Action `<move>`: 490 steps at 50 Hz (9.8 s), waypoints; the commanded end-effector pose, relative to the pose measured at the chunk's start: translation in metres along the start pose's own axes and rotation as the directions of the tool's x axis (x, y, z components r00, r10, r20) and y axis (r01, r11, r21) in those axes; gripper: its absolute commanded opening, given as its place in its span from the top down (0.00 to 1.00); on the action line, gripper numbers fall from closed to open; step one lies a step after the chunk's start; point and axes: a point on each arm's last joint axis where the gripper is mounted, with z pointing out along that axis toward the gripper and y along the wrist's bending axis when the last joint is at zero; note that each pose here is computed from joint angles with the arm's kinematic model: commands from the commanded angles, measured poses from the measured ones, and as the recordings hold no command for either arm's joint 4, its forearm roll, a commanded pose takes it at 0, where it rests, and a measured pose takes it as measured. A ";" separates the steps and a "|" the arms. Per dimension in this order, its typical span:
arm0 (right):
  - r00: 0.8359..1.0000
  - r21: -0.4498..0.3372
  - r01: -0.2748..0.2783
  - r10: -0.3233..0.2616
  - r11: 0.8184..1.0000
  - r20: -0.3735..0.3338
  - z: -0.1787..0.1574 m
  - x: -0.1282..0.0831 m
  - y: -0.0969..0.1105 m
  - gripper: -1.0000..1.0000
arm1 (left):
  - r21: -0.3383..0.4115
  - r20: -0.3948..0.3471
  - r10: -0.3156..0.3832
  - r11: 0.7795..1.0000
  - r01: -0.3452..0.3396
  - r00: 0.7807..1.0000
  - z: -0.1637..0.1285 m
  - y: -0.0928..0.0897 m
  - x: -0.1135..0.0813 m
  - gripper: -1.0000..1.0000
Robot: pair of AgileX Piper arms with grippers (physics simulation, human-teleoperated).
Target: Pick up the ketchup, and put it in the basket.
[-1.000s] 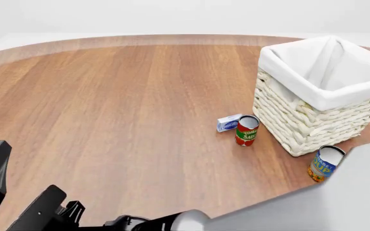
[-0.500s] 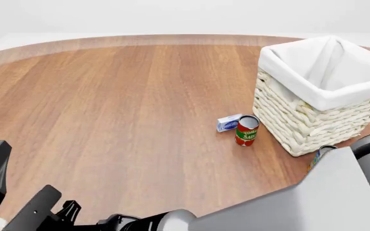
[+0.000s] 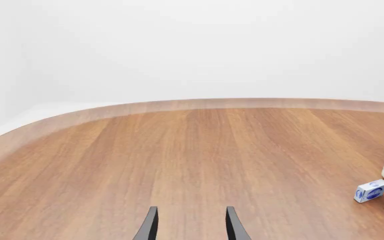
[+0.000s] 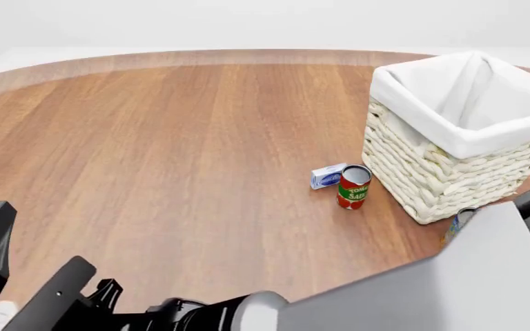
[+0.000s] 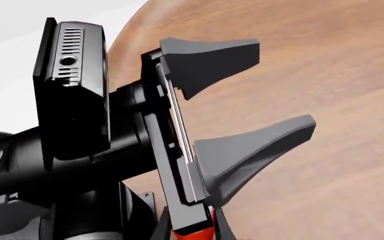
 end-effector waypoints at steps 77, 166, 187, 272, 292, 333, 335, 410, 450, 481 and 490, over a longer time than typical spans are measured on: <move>0.984 0.171 -0.105 0.078 0.980 0.158 -0.061 -0.045 -0.084 1.00 | 0.000 0.000 0.000 1.000 0.000 1.000 0.000 0.000 0.000 0.00; 0.936 0.375 -0.160 0.020 0.913 0.352 -0.148 -0.107 -0.165 1.00 | 0.000 0.000 0.000 1.000 0.000 1.000 0.000 0.000 0.000 0.00; 0.925 0.399 -0.170 0.007 0.901 0.379 -0.163 -0.111 -0.172 1.00 | 0.000 0.000 0.000 1.000 0.000 1.000 0.000 0.000 0.000 0.00; 0.798 0.524 -0.295 -0.095 0.799 0.595 -0.288 -0.107 -0.188 1.00 | 0.000 0.000 0.000 1.000 0.000 1.000 0.000 0.000 0.000 0.00; 0.743 0.565 -0.358 -0.140 0.743 0.654 -0.333 -0.098 -0.188 1.00 | 0.000 0.000 0.000 1.000 0.000 1.000 0.000 0.000 0.000 0.00; 0.726 0.735 -0.480 -0.254 0.478 0.639 -0.420 -0.063 -0.204 1.00 | 0.000 0.000 0.000 1.000 0.000 1.000 0.000 0.000 0.000 0.00; 0.732 0.740 -0.480 -0.250 0.471 0.634 -0.420 -0.061 -0.207 1.00 | 0.000 0.000 0.000 1.000 0.000 1.000 0.000 0.000 0.000 0.00; 0.894 0.887 -0.417 -0.087 0.197 0.439 -0.430 0.013 -0.284 1.00 | 0.000 0.000 0.000 1.000 0.000 1.000 0.000 0.000 0.000 0.00; 0.914 0.904 -0.390 -0.048 0.176 0.403 -0.427 0.025 -0.303 1.00 | 0.000 0.000 0.000 1.000 0.000 1.000 0.000 0.000 0.000 0.00; 0.916 0.905 -0.390 -0.032 0.167 0.400 -0.428 0.027 -0.306 1.00 | 0.000 0.000 0.000 1.000 0.000 1.000 0.000 0.000 0.000 0.00; 0.914 0.905 -0.394 -0.033 0.163 0.404 -0.430 0.028 -0.303 0.00 | 0.000 0.000 0.000 1.000 0.000 1.000 0.000 0.000 0.000 0.00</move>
